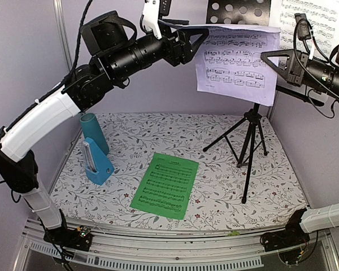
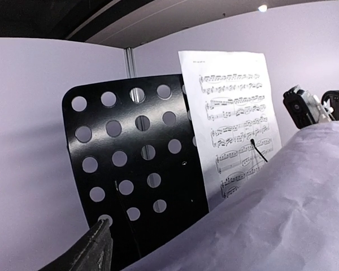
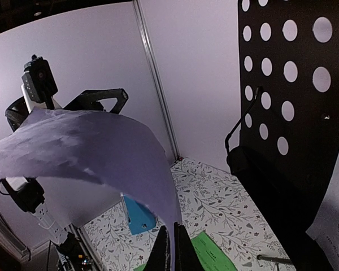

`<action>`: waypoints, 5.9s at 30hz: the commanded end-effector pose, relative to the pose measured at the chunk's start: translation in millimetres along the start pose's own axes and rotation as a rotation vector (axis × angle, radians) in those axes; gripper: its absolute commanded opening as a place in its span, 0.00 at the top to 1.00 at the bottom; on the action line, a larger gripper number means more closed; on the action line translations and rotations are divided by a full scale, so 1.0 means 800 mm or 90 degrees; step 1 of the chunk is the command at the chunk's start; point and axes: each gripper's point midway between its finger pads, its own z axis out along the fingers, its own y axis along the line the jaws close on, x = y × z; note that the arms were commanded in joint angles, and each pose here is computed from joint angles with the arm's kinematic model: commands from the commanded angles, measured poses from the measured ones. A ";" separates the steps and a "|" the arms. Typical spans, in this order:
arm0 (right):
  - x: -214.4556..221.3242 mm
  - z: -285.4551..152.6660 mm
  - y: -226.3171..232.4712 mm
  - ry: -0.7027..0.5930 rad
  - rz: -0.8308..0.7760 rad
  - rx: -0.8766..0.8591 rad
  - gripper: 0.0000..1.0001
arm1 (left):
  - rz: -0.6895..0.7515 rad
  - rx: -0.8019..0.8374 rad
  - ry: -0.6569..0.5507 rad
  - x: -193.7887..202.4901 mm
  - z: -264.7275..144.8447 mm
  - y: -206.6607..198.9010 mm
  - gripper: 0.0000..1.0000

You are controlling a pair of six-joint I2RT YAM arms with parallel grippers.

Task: Set up the instrument practice props
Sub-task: Pass from the right arm to the left, then pass from the left arm to the right, then pick up the music stand locking hook from the music stand.

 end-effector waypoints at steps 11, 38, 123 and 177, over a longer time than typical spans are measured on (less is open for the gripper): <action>0.083 -0.009 0.027 0.095 0.072 -0.113 1.00 | -0.069 0.206 0.121 0.066 -0.040 -0.023 0.68; 0.044 -0.022 0.042 0.030 -0.140 -0.149 0.08 | -0.146 0.397 0.240 0.107 -0.062 -0.046 1.00; -0.151 -0.005 -0.068 -0.217 -0.169 0.283 1.00 | -0.055 -0.123 -0.007 0.137 0.120 0.067 0.74; -0.150 0.003 -0.098 -0.246 -0.144 0.372 1.00 | -0.053 -0.158 -0.053 0.134 0.096 0.050 1.00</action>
